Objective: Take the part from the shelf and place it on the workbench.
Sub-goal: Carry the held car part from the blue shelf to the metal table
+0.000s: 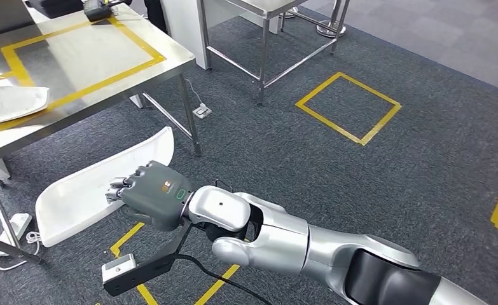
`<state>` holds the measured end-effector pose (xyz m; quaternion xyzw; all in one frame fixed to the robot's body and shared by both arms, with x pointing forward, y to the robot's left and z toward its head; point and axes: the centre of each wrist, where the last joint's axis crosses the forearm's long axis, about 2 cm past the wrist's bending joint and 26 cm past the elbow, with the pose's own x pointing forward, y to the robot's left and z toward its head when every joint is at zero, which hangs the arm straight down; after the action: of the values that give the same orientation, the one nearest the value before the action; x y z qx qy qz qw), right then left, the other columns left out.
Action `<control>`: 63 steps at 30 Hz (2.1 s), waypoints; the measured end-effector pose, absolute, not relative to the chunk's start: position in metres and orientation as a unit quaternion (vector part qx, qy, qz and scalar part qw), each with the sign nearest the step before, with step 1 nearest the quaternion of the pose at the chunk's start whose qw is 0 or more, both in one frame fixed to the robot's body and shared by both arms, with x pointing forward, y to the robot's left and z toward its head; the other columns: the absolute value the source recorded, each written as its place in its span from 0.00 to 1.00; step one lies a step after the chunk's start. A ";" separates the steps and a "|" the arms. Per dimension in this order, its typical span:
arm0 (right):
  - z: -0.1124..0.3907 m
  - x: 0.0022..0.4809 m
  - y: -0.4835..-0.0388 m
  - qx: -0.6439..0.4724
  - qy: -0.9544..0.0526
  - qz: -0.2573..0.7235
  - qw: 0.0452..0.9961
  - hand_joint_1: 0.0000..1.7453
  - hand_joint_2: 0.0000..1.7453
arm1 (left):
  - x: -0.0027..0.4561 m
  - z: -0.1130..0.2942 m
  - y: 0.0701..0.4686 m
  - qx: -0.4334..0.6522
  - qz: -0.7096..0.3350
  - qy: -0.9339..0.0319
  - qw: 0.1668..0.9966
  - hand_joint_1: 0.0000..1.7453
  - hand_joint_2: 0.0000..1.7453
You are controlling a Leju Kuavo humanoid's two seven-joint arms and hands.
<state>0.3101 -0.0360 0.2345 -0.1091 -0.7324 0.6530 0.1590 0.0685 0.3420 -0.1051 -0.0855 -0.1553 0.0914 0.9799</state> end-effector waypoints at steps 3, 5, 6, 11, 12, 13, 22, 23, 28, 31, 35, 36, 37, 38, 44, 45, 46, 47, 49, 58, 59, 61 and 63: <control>0.240 0.309 -0.036 -0.109 -0.737 0.649 0.154 1.00 1.00 | 0.070 -0.105 0.341 -0.087 0.096 -0.158 0.979 0.00 1.00; 0.243 0.308 -0.035 -0.110 -0.739 0.647 0.152 1.00 1.00 | 0.069 -0.105 0.342 -0.087 0.103 -0.158 0.978 0.00 1.00; 0.244 0.308 -0.035 -0.110 -0.740 0.646 0.150 1.00 1.00 | 0.068 -0.105 0.342 -0.087 0.106 -0.158 0.978 0.00 1.00; 0.247 0.308 -0.036 -0.111 -0.743 0.642 0.150 1.00 1.00 | 0.070 -0.105 0.343 -0.086 0.111 -0.160 0.977 0.00 1.00; 0.247 0.308 -0.037 -0.111 -0.743 0.643 0.150 1.00 1.00 | 0.070 -0.105 0.343 -0.086 0.111 -0.161 0.977 0.00 1.00; 0.246 0.308 -0.037 -0.111 -0.743 0.643 0.151 1.00 1.00 | 0.071 -0.105 0.343 -0.086 0.111 -0.160 0.977 0.00 1.00; 0.255 0.309 -0.038 -0.116 -0.754 0.630 0.147 1.00 1.00 | 0.072 -0.104 0.344 -0.085 0.107 -0.158 0.978 0.00 1.00; 0.257 0.310 -0.038 -0.117 -0.756 0.628 0.146 1.00 1.00 | 0.072 -0.104 0.344 -0.086 0.107 -0.158 0.978 0.00 1.00; 0.258 0.311 -0.041 -0.117 -0.761 0.620 0.151 1.00 1.00 | 0.075 -0.104 0.343 -0.086 0.106 -0.160 0.978 0.00 1.00; 0.261 0.313 -0.041 -0.119 -0.762 0.617 0.156 1.00 1.00 | 0.073 -0.104 0.343 -0.086 0.106 -0.157 0.978 0.00 1.00; 0.265 0.314 -0.039 -0.118 -0.767 0.611 0.155 1.00 1.00 | 0.073 -0.104 0.343 -0.086 0.106 -0.157 0.978 0.00 1.00; 0.266 0.314 -0.039 -0.117 -0.768 0.610 0.155 1.00 1.00 | 0.073 -0.104 0.343 -0.086 0.106 -0.156 0.978 0.00 1.00; 0.266 0.314 -0.039 -0.116 -0.768 0.610 0.155 1.00 1.00 | 0.073 -0.104 0.343 -0.086 0.105 -0.157 0.978 0.00 1.00; 0.267 0.314 -0.038 -0.116 -0.769 0.609 0.155 1.00 1.00 | 0.073 -0.104 0.343 -0.086 0.105 -0.157 0.978 0.00 1.00; 0.267 0.314 -0.038 -0.115 -0.770 0.608 0.155 1.00 1.00 | 0.073 -0.104 0.345 -0.084 0.100 -0.157 0.979 0.00 1.00; 0.267 0.314 -0.038 -0.115 -0.770 0.608 0.155 1.00 1.00 | 0.074 -0.104 0.345 -0.084 0.100 -0.157 0.979 0.00 1.00; 0.267 0.314 -0.038 -0.115 -0.770 0.608 0.155 1.00 1.00 | 0.074 -0.104 0.345 -0.084 0.100 -0.158 0.979 0.00 1.00; 0.268 0.314 -0.038 -0.115 -0.770 0.608 0.155 1.00 1.00 | 0.074 -0.104 0.345 -0.083 0.100 -0.158 0.979 0.00 1.00; 0.269 0.314 -0.038 -0.116 -0.771 0.608 0.153 1.00 1.00 | 0.074 -0.104 0.347 -0.082 0.100 -0.160 0.979 0.00 1.00; 0.271 0.316 -0.037 -0.118 -0.772 0.606 0.150 1.00 1.00 | 0.073 -0.104 0.347 -0.081 0.102 -0.159 0.979 0.00 1.00; 0.271 0.316 -0.037 -0.118 -0.772 0.606 0.151 1.00 1.00 | 0.072 -0.104 0.347 -0.082 0.103 -0.159 0.979 0.00 1.00; 0.271 0.316 -0.037 -0.118 -0.772 0.606 0.151 1.00 1.00 | 0.072 -0.104 0.347 -0.082 0.103 -0.159 0.978 0.00 1.00; 0.271 0.316 -0.037 -0.118 -0.772 0.607 0.150 1.00 1.00 | 0.073 -0.104 0.347 -0.082 0.103 -0.160 0.978 0.00 1.00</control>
<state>0.3164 -0.0368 0.2708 -0.1180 -0.7718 0.6066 0.1500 0.0728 0.3468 -0.1039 -0.0817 -0.1597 0.1032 0.9783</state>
